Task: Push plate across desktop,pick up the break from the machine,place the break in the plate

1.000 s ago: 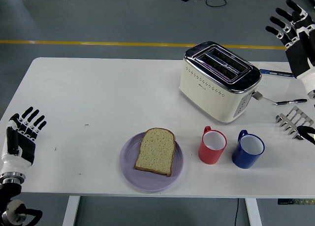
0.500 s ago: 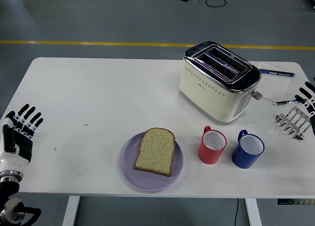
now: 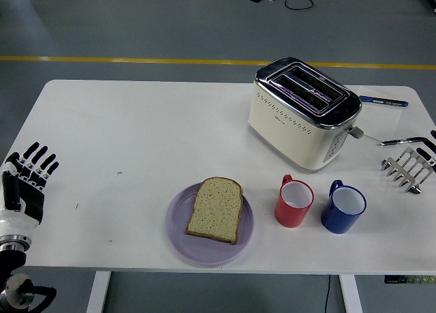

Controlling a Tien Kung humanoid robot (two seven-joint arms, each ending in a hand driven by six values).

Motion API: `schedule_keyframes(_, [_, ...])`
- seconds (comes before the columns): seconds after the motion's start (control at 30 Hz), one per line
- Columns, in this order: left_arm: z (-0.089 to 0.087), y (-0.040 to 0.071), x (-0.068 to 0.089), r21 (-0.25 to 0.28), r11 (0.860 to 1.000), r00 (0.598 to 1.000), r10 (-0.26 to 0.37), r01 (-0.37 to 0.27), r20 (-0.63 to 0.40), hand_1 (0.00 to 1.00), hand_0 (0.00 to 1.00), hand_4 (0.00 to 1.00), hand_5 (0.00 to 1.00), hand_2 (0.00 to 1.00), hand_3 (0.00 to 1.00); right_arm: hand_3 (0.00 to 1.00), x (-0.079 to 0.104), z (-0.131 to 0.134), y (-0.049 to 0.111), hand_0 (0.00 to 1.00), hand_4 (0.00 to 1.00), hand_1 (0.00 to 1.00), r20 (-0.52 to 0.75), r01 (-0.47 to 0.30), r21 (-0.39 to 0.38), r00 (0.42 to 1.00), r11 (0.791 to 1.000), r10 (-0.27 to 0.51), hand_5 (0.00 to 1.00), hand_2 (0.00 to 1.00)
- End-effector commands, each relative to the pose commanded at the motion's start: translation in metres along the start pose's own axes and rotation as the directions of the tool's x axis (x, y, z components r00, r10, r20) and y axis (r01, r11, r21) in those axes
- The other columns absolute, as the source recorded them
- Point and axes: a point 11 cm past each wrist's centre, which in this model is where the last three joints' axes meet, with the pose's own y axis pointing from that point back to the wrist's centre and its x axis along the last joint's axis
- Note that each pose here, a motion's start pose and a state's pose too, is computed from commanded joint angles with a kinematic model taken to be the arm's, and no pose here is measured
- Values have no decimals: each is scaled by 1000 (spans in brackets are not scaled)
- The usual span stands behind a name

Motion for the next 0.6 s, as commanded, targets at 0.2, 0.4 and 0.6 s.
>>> schedule_keyframes(0.2, [3, -2, -4, -8, 1000, 1000, -13, 13, -2, 774, 784, 466, 998, 816, 763, 757, 0, -1, -1, 738, 522, 730, 3, 0, 2, 1000, 1000, 0, 484, 749])
schedule_keyframes(0.4, [6, -3, -4, -7, 1000, 1000, -22, 22, -7, 780, 790, 470, 998, 817, 764, 744, 0, 1, -1, 733, 520, 719, 12, 3, -2, 1000, 1000, -3, 491, 735])
schedule_keyframes(0.6, [12, -3, -3, -25, 999, 999, -36, 35, -24, 789, 795, 479, 998, 823, 765, 734, 0, 1, -1, 728, 517, 709, 28, 7, -1, 1000, 1000, -7, 500, 720])
